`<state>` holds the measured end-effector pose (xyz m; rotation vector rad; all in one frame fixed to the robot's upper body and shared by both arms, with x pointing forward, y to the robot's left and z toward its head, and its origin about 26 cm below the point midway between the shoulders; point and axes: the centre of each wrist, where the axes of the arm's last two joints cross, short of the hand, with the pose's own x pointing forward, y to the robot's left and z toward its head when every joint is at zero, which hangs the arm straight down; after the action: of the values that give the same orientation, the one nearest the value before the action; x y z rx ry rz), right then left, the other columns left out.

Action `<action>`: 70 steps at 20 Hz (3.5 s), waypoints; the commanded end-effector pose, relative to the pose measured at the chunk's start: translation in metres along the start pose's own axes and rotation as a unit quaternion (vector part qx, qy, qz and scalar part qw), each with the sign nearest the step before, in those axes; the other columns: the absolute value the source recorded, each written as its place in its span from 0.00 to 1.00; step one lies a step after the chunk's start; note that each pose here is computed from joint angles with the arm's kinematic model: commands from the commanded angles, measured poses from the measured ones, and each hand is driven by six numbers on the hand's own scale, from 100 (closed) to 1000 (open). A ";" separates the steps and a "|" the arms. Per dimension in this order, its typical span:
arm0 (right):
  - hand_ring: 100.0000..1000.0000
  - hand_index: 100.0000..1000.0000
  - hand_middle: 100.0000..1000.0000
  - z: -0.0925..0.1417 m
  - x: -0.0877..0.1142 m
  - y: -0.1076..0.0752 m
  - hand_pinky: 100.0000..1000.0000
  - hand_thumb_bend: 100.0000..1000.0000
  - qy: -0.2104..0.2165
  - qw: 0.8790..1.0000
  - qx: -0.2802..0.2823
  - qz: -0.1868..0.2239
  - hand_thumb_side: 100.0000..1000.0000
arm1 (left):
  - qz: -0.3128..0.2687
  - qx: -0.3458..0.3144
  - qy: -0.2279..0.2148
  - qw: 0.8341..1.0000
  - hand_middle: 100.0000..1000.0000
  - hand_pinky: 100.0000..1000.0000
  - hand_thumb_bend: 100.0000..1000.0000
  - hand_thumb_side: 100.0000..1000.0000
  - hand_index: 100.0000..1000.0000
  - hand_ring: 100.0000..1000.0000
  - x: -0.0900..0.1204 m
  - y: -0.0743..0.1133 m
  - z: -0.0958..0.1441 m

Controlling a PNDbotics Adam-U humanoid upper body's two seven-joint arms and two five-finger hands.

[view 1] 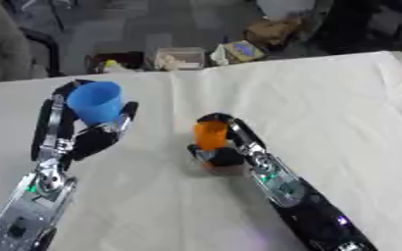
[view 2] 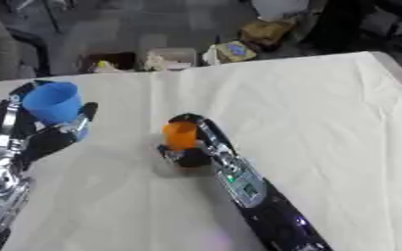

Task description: Pour the contents of one cup into another cup.

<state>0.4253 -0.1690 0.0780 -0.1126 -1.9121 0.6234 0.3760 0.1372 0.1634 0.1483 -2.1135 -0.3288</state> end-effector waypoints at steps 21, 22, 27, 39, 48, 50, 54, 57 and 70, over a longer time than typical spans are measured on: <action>0.23 0.71 0.20 -0.017 0.096 -0.119 0.37 0.33 -0.140 0.968 -0.011 0.210 0.00 | -0.020 -0.098 0.003 0.995 0.17 0.27 0.42 0.00 0.46 0.27 0.000 0.004 0.042; 0.23 0.71 0.20 -0.019 0.101 -0.119 0.37 0.33 -0.146 0.965 -0.003 0.220 0.00 | -0.022 -0.101 0.004 0.995 0.17 0.28 0.42 0.00 0.46 0.27 -0.002 0.004 0.044; 0.23 0.72 0.20 -0.026 0.121 -0.117 0.39 0.35 -0.178 0.953 0.022 0.245 0.00 | -0.031 -0.140 0.002 0.990 0.17 0.24 0.41 0.00 0.46 0.27 -0.007 0.000 0.052; 0.25 0.76 0.23 -0.035 0.165 -0.084 0.47 0.33 -0.286 0.881 0.117 0.359 0.00 | -0.061 -0.211 -0.003 0.976 0.17 0.25 0.40 0.00 0.46 0.27 -0.019 -0.014 0.055; 0.25 0.76 0.23 -0.035 0.175 -0.074 0.47 0.33 -0.308 0.870 0.133 0.361 0.00 | -0.081 -0.211 -0.001 0.974 0.17 0.25 0.40 0.00 0.47 0.27 -0.030 -0.017 0.054; 0.26 0.76 0.23 -0.036 0.170 -0.072 0.48 0.33 -0.304 0.869 0.139 0.365 0.00 | -0.082 -0.207 -0.009 0.975 0.18 0.25 0.40 0.00 0.47 0.28 -0.025 -0.015 0.052; 0.26 0.77 0.24 -0.037 0.165 -0.068 0.50 0.33 -0.309 0.858 0.144 0.383 0.00 | -0.096 -0.208 -0.013 0.973 0.18 0.26 0.40 0.00 0.47 0.28 -0.020 -0.013 0.050; 0.26 0.78 0.24 -0.038 0.162 -0.064 0.51 0.33 -0.314 0.847 0.151 0.402 0.00 | -0.101 -0.208 -0.011 0.973 0.18 0.26 0.40 0.00 0.47 0.28 -0.021 -0.014 0.051; 0.29 0.80 0.25 -0.045 0.158 -0.050 0.59 0.33 -0.346 0.793 0.186 0.465 0.00 | -0.115 -0.205 -0.022 0.972 0.17 0.26 0.39 0.00 0.47 0.27 -0.025 -0.020 0.047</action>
<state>0.4077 -0.1399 0.2350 -0.6368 -2.2889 1.8947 0.3466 0.1348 0.1043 0.1362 -1.9907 -0.9059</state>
